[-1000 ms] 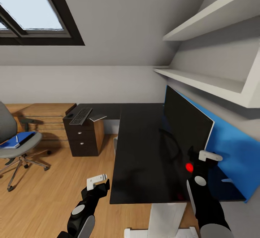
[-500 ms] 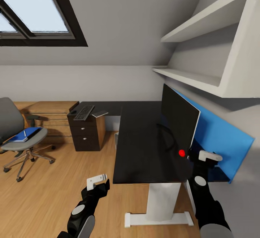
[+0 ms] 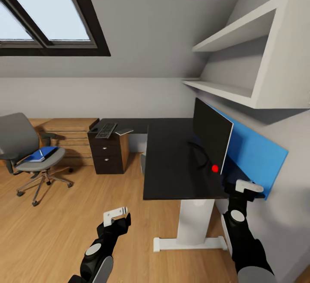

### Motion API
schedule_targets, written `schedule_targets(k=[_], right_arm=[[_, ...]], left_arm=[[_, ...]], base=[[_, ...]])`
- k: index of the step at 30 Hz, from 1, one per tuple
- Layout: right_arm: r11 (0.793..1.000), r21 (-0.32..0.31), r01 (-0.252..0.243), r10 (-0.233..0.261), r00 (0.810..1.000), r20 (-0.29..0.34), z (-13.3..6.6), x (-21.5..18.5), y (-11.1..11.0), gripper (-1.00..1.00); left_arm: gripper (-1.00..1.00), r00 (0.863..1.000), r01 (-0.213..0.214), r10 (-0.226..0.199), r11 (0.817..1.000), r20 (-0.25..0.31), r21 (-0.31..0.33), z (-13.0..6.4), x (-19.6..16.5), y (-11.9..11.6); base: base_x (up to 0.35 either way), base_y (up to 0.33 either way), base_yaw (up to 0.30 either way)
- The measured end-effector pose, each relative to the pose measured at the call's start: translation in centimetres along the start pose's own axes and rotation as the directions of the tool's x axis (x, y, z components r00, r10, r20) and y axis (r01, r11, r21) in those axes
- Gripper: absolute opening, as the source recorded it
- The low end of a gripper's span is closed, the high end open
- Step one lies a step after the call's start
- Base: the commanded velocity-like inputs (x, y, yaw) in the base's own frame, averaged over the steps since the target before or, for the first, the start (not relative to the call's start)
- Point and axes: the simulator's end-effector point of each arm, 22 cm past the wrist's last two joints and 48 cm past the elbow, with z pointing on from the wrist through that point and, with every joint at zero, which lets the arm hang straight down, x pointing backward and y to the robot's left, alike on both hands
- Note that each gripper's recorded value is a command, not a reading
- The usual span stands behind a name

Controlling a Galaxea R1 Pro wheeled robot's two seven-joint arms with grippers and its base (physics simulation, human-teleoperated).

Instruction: In the bedroom, organize the workspace by keeping the computer under the desk, ensuring the monitor is on the desk, placing the keyboard on the desk next to the monitor, placing the mouse on the desk next to the keyboard, moving the folder from the swivel chair onto the desk next to the mouse, stacking the notebook on top of the folder with the pen on top of the notebook, and positioning the swivel chair next to the desk.

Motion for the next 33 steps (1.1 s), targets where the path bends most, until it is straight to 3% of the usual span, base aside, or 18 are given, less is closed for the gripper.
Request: schedule_targets(k=[8, 9, 10, 11, 22, 33], right_arm=[[0.999, -0.043, -0.012, 0.009, 0.999, -0.053, -1.3, 2.1, 2.9, 1.00], [0.998, -0.055, -0.012, 0.009, 0.998, -0.060, -1.6, 2.3, 3.6, 1.00], [0.994, -0.114, -0.007, -0.005, 0.994, -0.108, -3.2, 4.4, 6.8, 1.00], [0.992, -0.124, -0.006, -0.008, 0.993, -0.116, -3.5, 4.7, 7.3, 1.00], [0.983, -0.182, 0.018, -0.043, 0.990, -0.137, -4.7, 6.1, 9.7, 1.00], [0.965, -0.255, 0.052, -0.095, 0.983, -0.157, -6.3, 8.0, 12.3, 1.00]], left_arm=[[1.00, 1.000, -0.003, 0.003, 1.000, -0.012, -0.009, 0.2, 0.5, 0.3], [1.00, 1.000, -0.004, 0.004, 1.000, -0.018, -0.014, 0.3, 0.8, 0.5], [1.00, 0.998, -0.020, 0.019, 0.999, -0.062, -0.031, 0.7, 2.9, 1.0], [1.00, 0.998, -0.024, 0.021, 0.999, -0.066, -0.033, 0.8, 3.1, 1.1], [1.00, 0.997, -0.026, 0.023, 0.999, -0.073, -0.038, 0.8, 3.5, 1.2], [1.00, 0.997, -0.030, 0.028, 0.999, -0.071, -0.037, 0.9, 3.5, 1.2]], base=[[-0.265, 0.228, 0.000], [-0.068, 0.312, 0.000], [-0.044, 0.317, 0.000], [-0.035, 0.320, 0.000], [0.067, 0.314, 0.184], [0.065, 0.057, 0.270]])
